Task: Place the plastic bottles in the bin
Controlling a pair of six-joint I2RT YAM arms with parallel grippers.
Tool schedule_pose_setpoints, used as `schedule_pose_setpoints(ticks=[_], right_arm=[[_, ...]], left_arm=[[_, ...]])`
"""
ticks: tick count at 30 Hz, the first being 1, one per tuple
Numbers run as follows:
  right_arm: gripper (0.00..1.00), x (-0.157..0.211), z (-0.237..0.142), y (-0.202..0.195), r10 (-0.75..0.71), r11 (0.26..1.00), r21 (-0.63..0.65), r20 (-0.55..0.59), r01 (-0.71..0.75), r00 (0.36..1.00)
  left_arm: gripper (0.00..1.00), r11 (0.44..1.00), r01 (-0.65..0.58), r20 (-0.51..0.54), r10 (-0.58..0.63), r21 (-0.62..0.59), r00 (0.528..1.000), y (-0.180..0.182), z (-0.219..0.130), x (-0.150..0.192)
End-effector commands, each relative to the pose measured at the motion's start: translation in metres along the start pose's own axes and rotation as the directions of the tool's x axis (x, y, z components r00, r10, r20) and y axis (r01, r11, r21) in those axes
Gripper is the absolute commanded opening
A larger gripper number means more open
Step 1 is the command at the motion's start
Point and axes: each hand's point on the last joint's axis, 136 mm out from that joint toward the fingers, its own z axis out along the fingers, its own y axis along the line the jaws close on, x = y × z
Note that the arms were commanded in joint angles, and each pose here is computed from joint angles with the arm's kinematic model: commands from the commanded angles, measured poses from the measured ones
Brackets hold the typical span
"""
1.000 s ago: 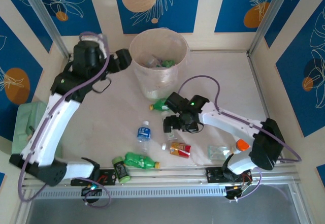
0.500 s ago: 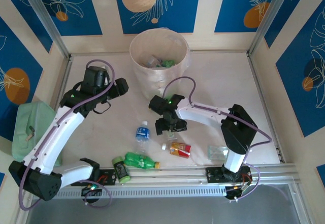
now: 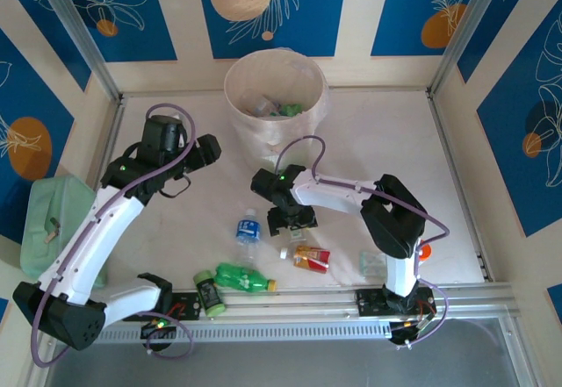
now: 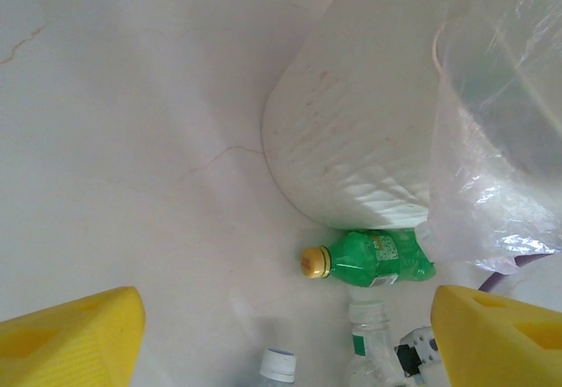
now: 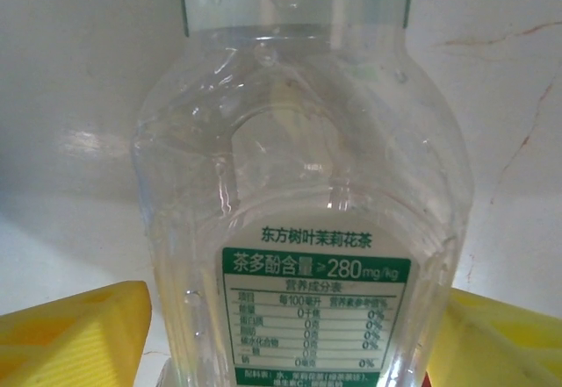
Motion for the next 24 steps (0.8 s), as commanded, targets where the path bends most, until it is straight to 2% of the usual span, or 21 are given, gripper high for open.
schedule_pose_setpoints(ticks=[1, 12, 18, 24], right_arm=[[0.71, -0.001, -0.003, -0.004, 0.012, 1.000, 0.018, -0.004, -0.012, 1.000], [0.62, -0.001, -0.022, -0.005, 0.000, 1.000, 0.015, 0.071, -0.001, 0.997], [0.60, 0.003, -0.060, -0.009, -0.023, 1.000, 0.005, 0.181, 0.023, 0.983], [0.58, 0.010, -0.119, -0.005, -0.038, 0.989, -0.125, 0.332, 0.084, 0.943]], left_arm=[[0.84, 0.999, 0.025, 0.014, -0.025, 0.021, 1.000, 0.000, -0.004, -0.003], [0.84, 0.999, 0.031, 0.012, -0.032, 0.022, 0.999, 0.001, -0.001, -0.001], [0.84, 0.999, 0.036, 0.024, -0.036, 0.011, 0.999, 0.003, -0.002, -0.003], [0.84, 0.998, 0.053, 0.038, -0.053, 0.017, 0.998, 0.002, -0.003, -0.005]])
